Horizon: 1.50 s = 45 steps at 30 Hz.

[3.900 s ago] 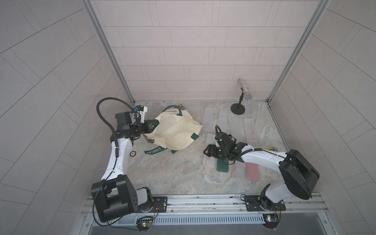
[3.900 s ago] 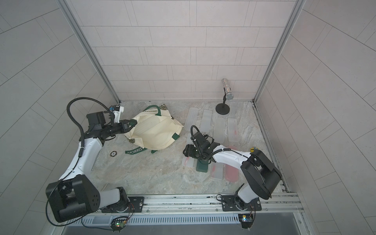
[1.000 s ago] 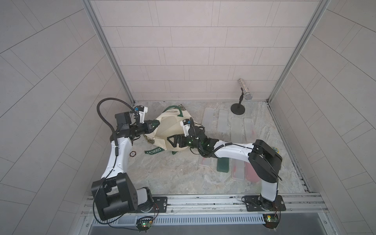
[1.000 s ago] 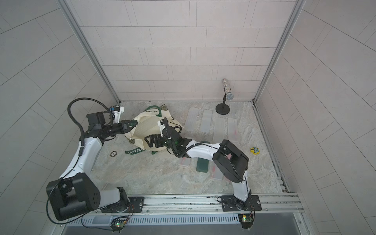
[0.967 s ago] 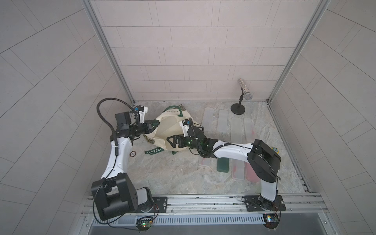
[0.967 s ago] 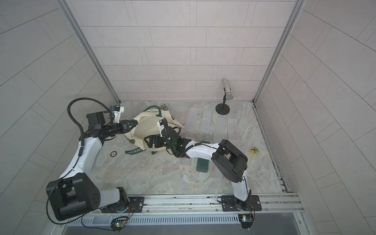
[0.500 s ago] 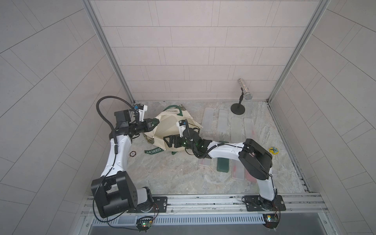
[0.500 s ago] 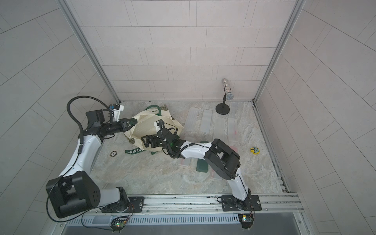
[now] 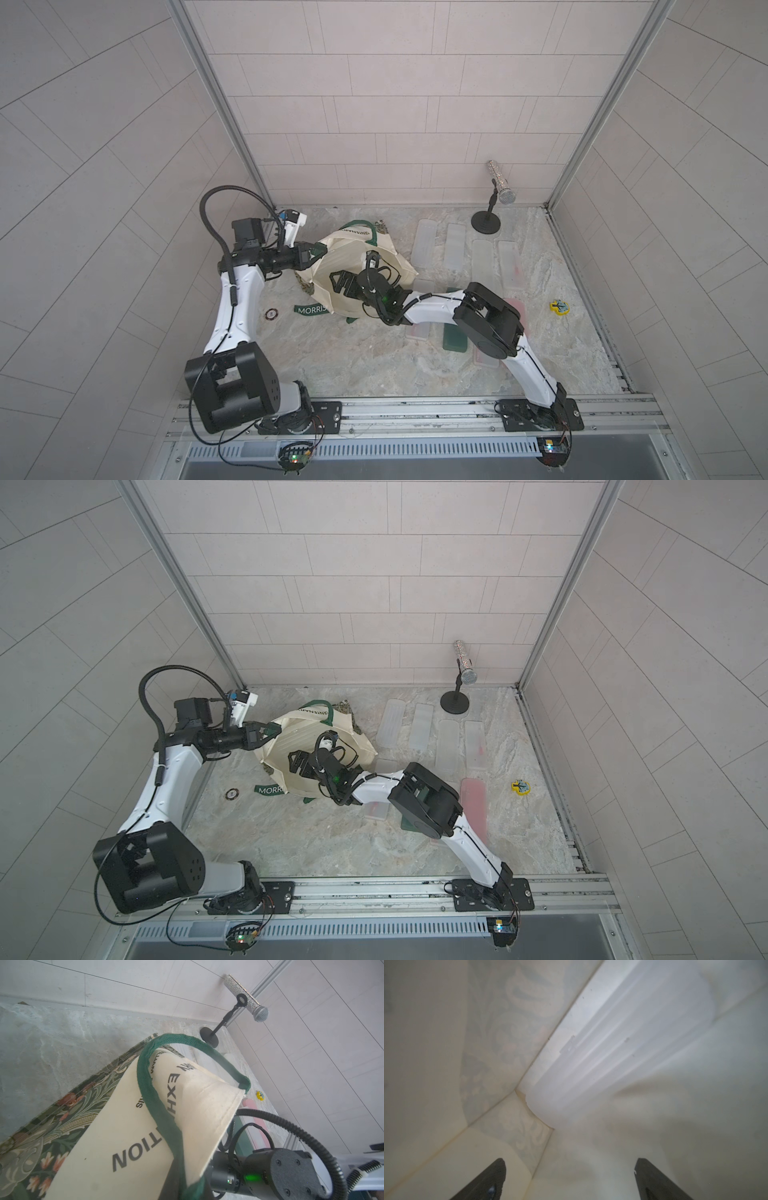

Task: Take out the pencil case from the canvas bag
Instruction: Pick up the pencil case from the canvas bag.

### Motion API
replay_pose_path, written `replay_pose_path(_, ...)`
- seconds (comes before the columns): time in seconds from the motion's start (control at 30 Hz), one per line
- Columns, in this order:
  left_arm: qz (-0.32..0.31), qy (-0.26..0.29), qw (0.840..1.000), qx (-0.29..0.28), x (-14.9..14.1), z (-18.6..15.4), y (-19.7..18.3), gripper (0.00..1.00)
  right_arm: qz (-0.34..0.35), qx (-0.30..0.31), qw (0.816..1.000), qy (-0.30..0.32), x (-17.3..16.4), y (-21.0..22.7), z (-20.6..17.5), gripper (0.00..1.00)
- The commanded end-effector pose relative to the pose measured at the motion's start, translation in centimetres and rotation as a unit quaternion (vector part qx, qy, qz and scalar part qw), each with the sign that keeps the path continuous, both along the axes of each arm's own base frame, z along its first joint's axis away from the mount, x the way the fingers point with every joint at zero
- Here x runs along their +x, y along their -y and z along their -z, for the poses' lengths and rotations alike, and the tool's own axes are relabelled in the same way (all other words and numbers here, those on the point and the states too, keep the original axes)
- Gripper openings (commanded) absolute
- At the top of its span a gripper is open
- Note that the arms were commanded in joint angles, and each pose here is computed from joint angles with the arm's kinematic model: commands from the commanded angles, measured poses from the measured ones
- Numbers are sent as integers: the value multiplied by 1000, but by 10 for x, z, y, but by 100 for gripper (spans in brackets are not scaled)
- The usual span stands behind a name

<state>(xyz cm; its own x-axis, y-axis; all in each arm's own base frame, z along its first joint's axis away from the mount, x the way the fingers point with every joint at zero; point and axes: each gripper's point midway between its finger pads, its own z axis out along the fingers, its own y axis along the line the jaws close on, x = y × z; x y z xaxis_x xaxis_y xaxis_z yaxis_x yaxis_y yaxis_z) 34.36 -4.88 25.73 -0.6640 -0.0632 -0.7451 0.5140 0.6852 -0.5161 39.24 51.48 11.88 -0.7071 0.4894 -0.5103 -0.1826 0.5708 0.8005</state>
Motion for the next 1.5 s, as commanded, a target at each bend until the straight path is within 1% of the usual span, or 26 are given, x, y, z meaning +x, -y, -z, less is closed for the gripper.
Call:
replay_pose_path(0.0, 66, 67, 995, 14, -20, -27, 13, 0, 49, 7, 999, -10, 14, -7, -2, 100)
replay_pose_path(0.07, 88, 81, 992, 39, -30, -26, 15, 0, 53, 25, 998, -13, 20, -16, -5, 100)
replay_pose_path(0.13, 110, 89, 989, 43, -40, -30, 19, 0, 65, 42, 997, -27, 25, -21, -4, 100)
replay_pose_path(0.23, 123, 100, 986, 43, -47, -34, 23, 0, 97, 52, 991, -78, 28, -19, 13, 100)
replay_pose_path(0.3, 125, 104, 985, 50, -49, -32, 23, 0, 118, 64, 986, -98, 27, -15, 22, 100)
replay_pose_path(0.4, 132, 109, 983, 66, -53, -28, 22, 0, 137, 67, 981, -120, 23, -7, 33, 100)
replay_pose_path(0.47, 142, 117, 980, 75, -59, -26, 24, 0, 143, 57, 979, -137, 18, -1, 43, 100)
replay_pose_path(0.63, 156, 146, 973, 82, -74, -28, 31, 0, 156, 72, 973, -154, 15, 6, 61, 100)
replay_pose_path(0.7, 158, 153, 972, 83, -79, -31, 34, 0, 163, 93, 971, -150, 17, 6, 60, 100)
replay_pose_path(0.77, 160, 159, 971, 82, -84, -35, 36, 0, 177, 127, 966, -136, 23, 9, 54, 100)
replay_pose_path(0.87, 165, 166, 968, 87, -92, -36, 39, 0, 180, 157, 961, -140, 33, 9, 48, 100)
replay_pose_path(1.07, 180, 170, 965, 86, -104, -37, 48, 0, 218, 213, 939, -160, 44, 23, 54, 100)
replay_pose_path(1.2, 190, 170, 963, 83, -110, -40, 53, 0, 232, 238, 922, -198, 50, 30, 70, 100)
replay_pose_path(1.27, 193, 171, 963, 82, -113, -42, 55, 0, 233, 236, 919, -212, 53, 36, 75, 100)
replay_pose_path(1.33, 195, 174, 962, 82, -115, -43, 56, 0, 234, 228, 919, -222, 54, 40, 77, 98)
replay_pose_path(1.4, 194, 174, 961, 88, -116, -44, 56, 0, 233, 234, 916, -227, 55, 41, 76, 92)
replay_pose_path(1.47, 193, 174, 961, 96, -116, -44, 55, 0, 224, 236, 916, -235, 56, 38, 73, 89)
